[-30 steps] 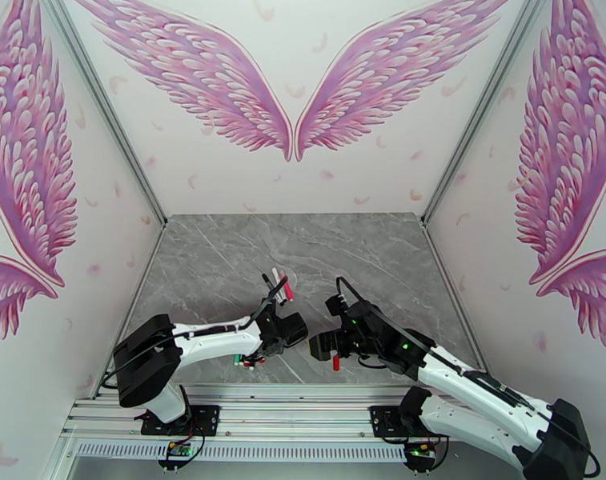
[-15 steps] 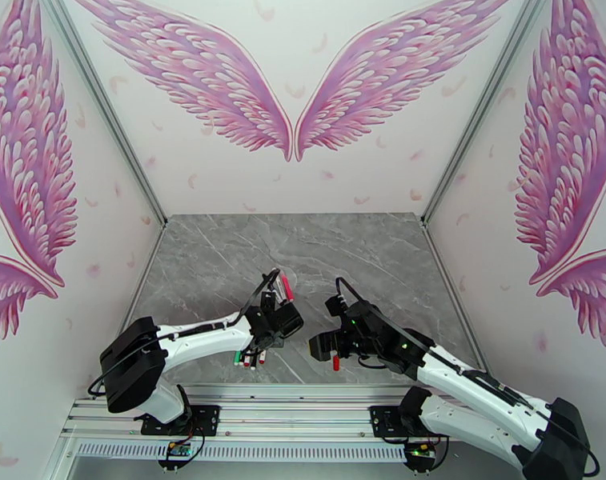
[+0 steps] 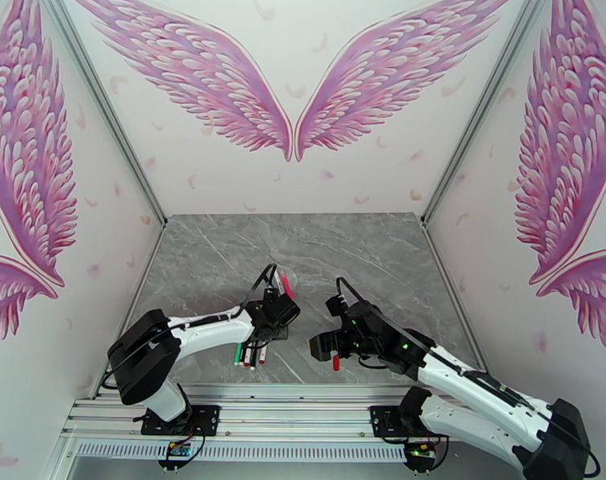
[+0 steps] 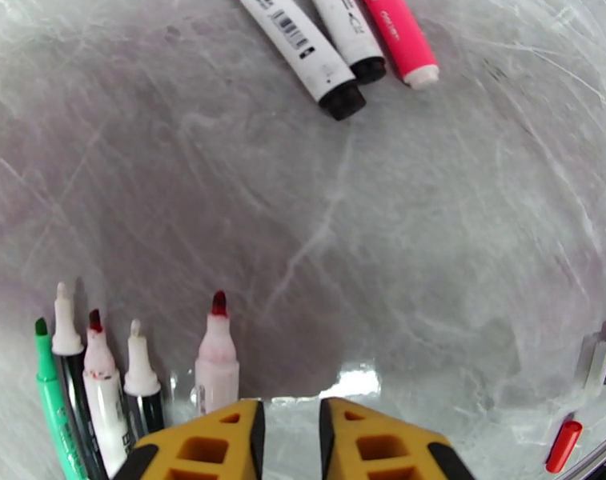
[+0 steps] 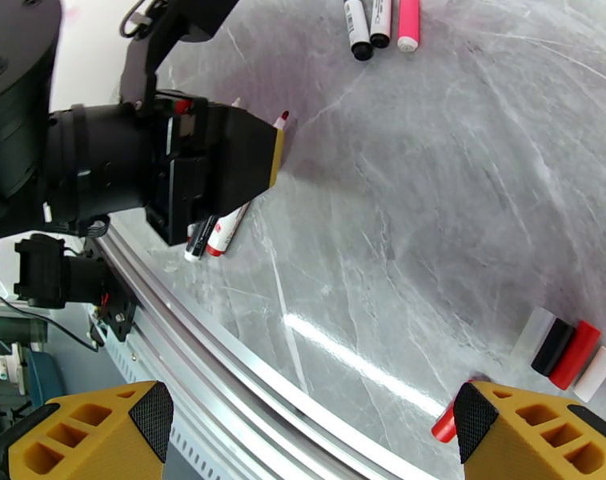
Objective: Open the pen caps
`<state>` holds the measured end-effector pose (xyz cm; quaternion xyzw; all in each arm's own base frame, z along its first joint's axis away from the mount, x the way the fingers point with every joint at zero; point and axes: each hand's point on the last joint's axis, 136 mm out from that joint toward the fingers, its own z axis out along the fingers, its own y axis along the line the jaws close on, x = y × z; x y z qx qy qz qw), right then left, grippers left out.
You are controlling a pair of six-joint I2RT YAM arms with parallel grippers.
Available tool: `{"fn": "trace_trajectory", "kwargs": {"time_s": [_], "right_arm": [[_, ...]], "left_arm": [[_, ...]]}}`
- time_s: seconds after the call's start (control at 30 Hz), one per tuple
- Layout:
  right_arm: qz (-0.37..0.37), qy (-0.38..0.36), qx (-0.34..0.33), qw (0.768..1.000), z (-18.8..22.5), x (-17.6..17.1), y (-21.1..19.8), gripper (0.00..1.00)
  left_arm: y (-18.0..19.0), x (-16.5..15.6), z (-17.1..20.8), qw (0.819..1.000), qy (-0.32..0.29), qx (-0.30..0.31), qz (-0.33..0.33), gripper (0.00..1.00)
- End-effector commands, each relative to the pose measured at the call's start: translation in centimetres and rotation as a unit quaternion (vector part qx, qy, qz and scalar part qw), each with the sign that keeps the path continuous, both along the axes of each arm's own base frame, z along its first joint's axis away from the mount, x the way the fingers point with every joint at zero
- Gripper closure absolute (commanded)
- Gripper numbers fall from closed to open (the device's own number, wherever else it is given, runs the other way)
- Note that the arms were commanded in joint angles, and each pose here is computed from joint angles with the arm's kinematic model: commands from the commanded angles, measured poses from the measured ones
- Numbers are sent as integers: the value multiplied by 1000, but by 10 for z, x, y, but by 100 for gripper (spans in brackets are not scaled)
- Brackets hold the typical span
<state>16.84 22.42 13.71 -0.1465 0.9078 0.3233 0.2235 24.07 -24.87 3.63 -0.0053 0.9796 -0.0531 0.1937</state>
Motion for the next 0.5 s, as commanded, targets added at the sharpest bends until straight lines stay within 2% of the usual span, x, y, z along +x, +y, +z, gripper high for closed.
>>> {"fn": "trace_trajectory", "kwargs": {"time_s": [0.0, 0.47], "right_arm": [[-13, 0, -7, 1000, -4, -1, -7, 1], [-16, 2, -8, 1000, -6, 0, -6, 1]], "left_arm": [[-4, -2, -13, 1000, 13, -12, -7, 73], [16, -11, -24, 1000, 25, 16, 7, 74]]}}
